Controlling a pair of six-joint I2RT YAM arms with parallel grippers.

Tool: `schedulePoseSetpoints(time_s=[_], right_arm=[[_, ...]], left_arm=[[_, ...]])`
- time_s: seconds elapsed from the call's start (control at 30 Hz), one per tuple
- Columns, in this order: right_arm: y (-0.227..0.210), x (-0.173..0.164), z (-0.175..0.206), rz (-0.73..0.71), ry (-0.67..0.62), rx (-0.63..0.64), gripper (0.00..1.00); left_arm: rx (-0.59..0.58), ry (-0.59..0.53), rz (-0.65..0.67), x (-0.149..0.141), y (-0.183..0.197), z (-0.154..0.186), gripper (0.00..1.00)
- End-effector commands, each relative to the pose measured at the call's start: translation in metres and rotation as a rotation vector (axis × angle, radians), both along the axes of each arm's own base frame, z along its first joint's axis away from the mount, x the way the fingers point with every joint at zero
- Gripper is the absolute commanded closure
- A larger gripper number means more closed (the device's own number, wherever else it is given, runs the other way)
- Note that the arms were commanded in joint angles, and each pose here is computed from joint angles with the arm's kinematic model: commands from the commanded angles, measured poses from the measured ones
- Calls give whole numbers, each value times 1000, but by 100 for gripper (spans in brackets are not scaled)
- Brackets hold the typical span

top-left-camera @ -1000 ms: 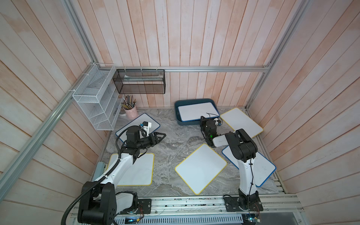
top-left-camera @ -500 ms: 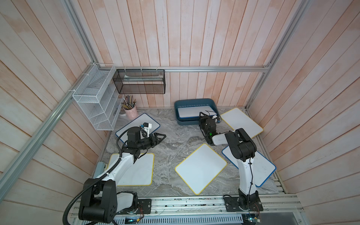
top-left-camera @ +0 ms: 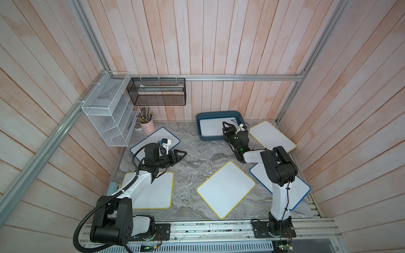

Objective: Put the whiteboard into the storage box
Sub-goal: Place the whiteboard in the storage box, then adjust the whiteboard at the center of the board.

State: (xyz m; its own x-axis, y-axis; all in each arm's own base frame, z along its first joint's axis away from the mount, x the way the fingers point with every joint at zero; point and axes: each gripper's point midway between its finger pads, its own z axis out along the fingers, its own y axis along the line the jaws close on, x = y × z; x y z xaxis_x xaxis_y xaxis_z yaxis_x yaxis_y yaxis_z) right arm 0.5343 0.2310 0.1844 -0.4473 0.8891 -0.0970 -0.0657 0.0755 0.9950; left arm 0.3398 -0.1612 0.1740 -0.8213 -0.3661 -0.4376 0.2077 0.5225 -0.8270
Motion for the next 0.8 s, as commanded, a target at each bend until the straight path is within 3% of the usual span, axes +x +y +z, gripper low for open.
schedulePoseSetpoints(time_s=[0.0,0.27,0.53,0.77], right_arm=[[-1,-10,11,68,-42,-12,38],[-4,-40,12,190,-51,-227,38],[15,-90,-3,361,-21,-396,39],[26,-141,-25,518,37,-578,39]], left_arm=[[-13,-38,-23,6,-7,8,37],[48,-66,-93,7,-32,-3,37],[93,-11,-177,5,-62,-40,37],[172,-37,-251,-7,-85,-59,37]])
